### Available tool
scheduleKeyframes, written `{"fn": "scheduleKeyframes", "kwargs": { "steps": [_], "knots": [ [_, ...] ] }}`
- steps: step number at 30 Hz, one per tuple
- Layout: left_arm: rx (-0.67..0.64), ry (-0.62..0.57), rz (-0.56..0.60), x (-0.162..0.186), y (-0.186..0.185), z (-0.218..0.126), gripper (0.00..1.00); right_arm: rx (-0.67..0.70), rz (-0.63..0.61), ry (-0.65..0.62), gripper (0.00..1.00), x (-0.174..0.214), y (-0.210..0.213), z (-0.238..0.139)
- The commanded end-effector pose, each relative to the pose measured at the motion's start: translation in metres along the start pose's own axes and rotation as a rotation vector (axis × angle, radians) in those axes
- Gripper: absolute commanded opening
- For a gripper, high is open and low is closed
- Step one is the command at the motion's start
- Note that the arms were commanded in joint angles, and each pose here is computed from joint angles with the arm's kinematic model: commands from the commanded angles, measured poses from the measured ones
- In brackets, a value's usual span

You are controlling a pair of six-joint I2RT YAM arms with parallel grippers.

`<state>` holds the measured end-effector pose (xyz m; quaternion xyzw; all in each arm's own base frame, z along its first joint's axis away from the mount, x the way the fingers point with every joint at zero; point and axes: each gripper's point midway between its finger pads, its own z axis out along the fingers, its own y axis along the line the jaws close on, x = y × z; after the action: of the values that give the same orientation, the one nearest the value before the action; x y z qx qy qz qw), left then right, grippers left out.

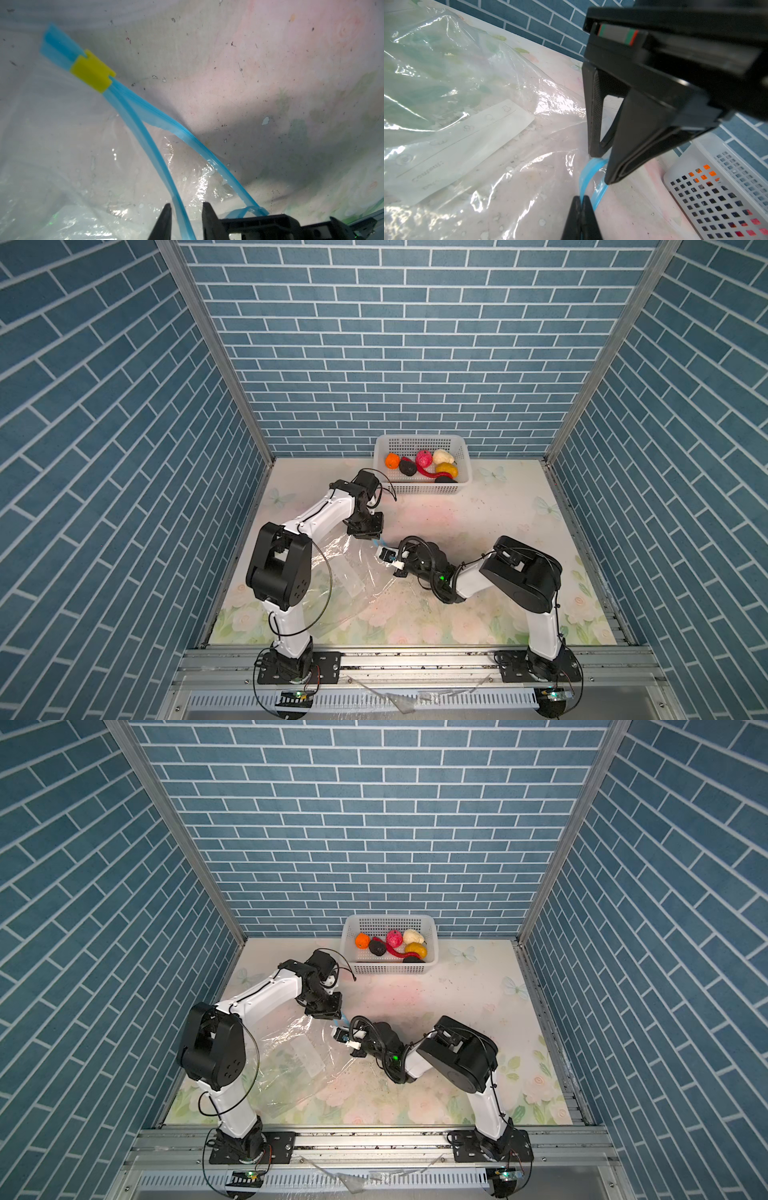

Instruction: Place the food in the zip-top bag and seal the zipper

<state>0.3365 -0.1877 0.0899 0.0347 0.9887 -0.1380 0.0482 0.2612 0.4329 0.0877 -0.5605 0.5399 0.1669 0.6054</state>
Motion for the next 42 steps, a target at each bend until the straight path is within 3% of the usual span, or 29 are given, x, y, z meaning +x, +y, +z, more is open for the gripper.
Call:
{"fn": "scheduleKeyframes", "kwargs": {
  "steps": [1, 11, 16, 22, 24, 30, 33, 36, 42],
  "knots": [
    [-0.015, 0.029, 0.013, 0.004, 0.0, 0.001, 0.2, 0.04, -0.044, -0.054, 0.0, -0.019, -0.01, 0.004],
    [-0.013, 0.04, 0.016, 0.005, 0.0, 0.003, 0.01, 0.042, -0.045, -0.057, 0.0, -0.02, -0.01, 0.004],
    [0.008, 0.033, 0.021, 0.003, -0.005, 0.001, 0.0, 0.049, -0.041, -0.053, 0.01, -0.02, -0.011, 0.001],
    [0.051, 0.027, 0.03, 0.004, -0.01, 0.004, 0.0, 0.019, 0.063, 0.009, 0.55, -0.018, -0.011, -0.016],
    [0.076, 0.032, 0.029, 0.006, -0.014, 0.006, 0.0, 0.008, 0.106, 0.026, 0.63, -0.018, -0.011, -0.023],
    [0.083, 0.021, 0.026, 0.005, -0.014, 0.006, 0.0, -0.031, 0.285, 0.064, 0.67, -0.023, -0.007, -0.05],
    [0.088, 0.006, 0.031, 0.004, -0.016, 0.001, 0.0, -0.019, 0.382, 0.156, 0.7, -0.022, -0.022, -0.064],
    [0.102, -0.006, 0.039, 0.003, -0.019, -0.002, 0.0, 0.005, 0.481, 0.273, 0.71, -0.02, -0.045, -0.073],
    [0.116, -0.019, 0.076, 0.005, -0.023, -0.014, 0.0, 0.145, 0.737, 0.382, 0.71, 0.001, -0.106, -0.088]
  ]
}}
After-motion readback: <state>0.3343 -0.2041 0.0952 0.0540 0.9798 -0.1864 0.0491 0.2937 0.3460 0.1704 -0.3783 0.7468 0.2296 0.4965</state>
